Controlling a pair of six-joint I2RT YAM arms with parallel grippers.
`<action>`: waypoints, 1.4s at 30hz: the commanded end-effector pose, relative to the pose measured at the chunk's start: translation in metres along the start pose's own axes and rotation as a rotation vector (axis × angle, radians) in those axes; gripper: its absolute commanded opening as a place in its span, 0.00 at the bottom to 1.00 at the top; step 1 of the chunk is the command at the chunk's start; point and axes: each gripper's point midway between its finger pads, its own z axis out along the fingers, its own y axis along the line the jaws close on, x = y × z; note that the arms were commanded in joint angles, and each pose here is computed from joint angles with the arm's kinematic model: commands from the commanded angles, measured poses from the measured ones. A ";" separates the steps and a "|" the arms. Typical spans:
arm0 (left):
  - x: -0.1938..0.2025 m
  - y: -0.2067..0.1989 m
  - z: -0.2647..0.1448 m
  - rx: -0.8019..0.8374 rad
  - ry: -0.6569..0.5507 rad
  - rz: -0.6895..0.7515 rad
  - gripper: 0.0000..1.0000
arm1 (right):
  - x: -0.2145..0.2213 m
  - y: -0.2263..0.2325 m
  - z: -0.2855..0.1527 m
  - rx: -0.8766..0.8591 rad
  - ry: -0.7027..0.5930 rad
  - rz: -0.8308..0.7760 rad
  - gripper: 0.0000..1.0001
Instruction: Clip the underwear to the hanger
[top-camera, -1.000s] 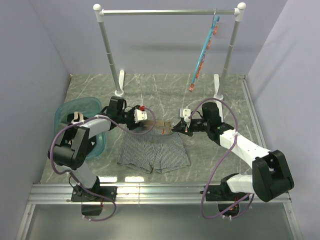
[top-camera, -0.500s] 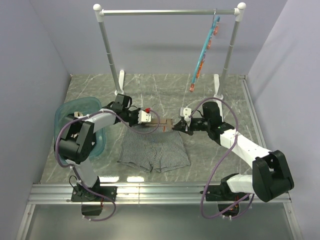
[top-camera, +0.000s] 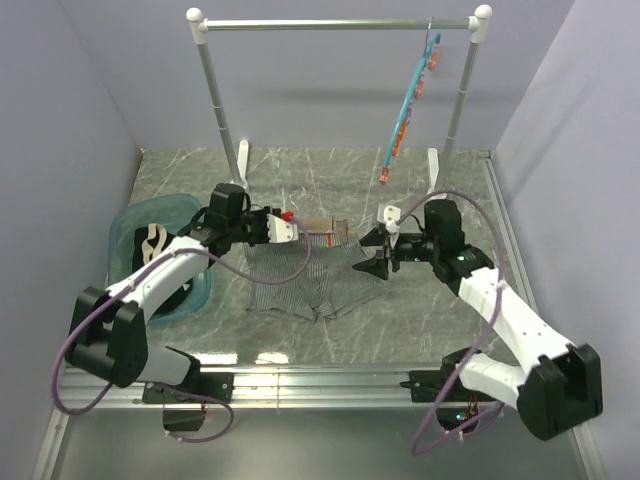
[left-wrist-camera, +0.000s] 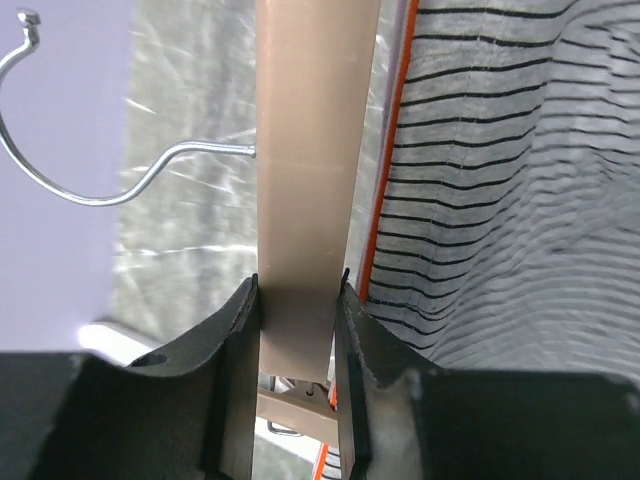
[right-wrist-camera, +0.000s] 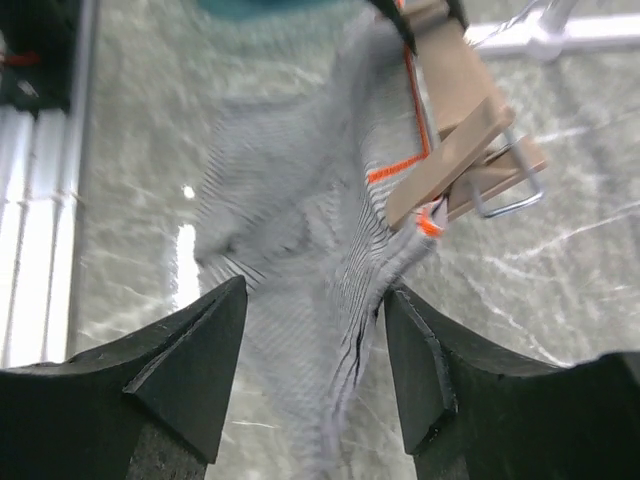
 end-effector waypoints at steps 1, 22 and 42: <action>-0.013 0.007 -0.015 -0.081 0.012 0.064 0.00 | -0.045 0.015 -0.020 0.005 -0.057 0.028 0.64; -0.070 -0.009 -0.034 -0.196 -0.012 0.380 0.00 | -0.111 -0.002 -0.024 -0.003 -0.035 0.226 0.70; -0.095 -0.006 -0.052 -0.291 -0.010 0.488 0.00 | -0.071 0.008 0.052 -0.023 0.160 0.363 0.58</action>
